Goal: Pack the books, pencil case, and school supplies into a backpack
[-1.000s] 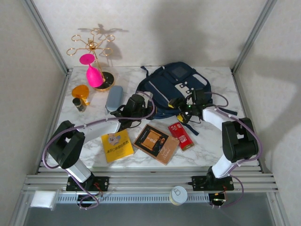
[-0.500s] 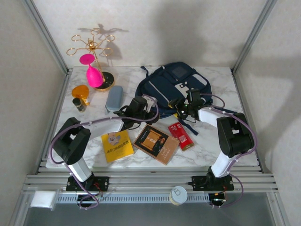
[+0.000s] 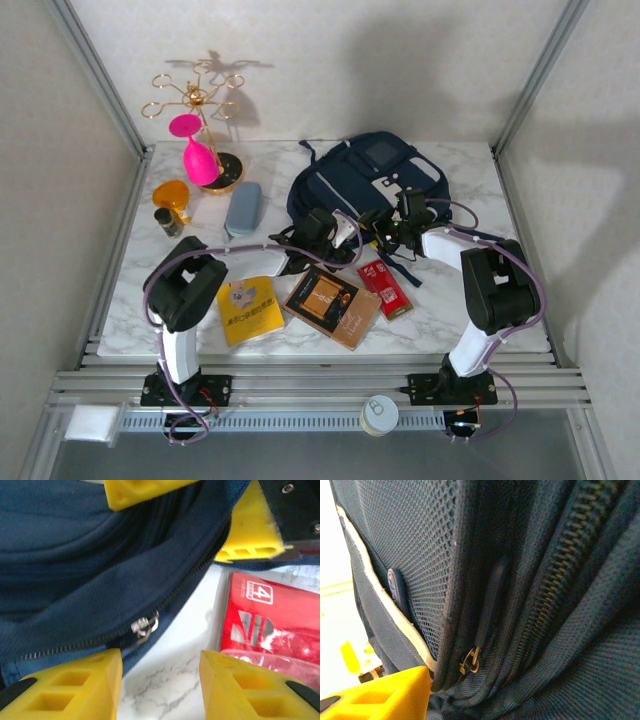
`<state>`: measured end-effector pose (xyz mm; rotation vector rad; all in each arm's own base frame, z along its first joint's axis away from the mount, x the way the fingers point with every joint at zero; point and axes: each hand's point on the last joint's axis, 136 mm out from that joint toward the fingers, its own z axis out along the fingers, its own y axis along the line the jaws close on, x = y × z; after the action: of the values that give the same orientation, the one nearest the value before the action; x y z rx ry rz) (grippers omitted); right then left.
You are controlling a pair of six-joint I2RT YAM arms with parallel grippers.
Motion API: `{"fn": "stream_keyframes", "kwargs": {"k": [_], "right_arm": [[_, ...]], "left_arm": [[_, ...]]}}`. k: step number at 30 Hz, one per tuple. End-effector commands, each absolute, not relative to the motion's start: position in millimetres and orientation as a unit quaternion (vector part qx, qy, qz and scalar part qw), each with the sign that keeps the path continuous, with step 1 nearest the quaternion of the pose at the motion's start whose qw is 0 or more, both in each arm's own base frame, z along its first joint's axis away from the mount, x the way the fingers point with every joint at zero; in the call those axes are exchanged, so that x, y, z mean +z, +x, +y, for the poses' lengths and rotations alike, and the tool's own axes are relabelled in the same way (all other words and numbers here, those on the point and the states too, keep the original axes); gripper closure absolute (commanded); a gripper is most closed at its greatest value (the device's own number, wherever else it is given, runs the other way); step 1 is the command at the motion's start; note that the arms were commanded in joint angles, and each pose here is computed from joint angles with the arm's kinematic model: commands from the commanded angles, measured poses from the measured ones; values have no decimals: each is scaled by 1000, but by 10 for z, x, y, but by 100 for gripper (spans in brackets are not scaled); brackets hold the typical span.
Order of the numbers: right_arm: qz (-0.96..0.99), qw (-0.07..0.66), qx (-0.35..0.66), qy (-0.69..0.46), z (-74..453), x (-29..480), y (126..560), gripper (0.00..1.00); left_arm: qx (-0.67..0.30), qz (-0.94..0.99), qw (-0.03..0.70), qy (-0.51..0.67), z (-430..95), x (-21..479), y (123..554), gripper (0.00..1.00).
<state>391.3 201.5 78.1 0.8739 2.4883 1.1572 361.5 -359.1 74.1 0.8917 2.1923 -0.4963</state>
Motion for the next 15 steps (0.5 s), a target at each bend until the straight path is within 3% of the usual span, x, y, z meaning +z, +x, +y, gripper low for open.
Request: {"fn": "stream_keyframes", "kwargs": {"k": [1, 9, 11, 15], "right_arm": [[844, 171, 413, 297, 2005, 1002, 4044, 44], [842, 169, 417, 297, 2013, 994, 4038, 44], [844, 172, 414, 296, 2007, 1011, 4044, 44], [842, 175, 410, 302, 1985, 1023, 4035, 40]], "left_arm": [[-174, 844, 368, 349, -3637, 739, 3789, 60], [-204, 841, 369, 339, -3811, 734, 3889, 84], [-209, 841, 366, 340, -3811, 722, 3862, 97], [-217, 842, 366, 331, -3780, 801, 3809, 100]]}}
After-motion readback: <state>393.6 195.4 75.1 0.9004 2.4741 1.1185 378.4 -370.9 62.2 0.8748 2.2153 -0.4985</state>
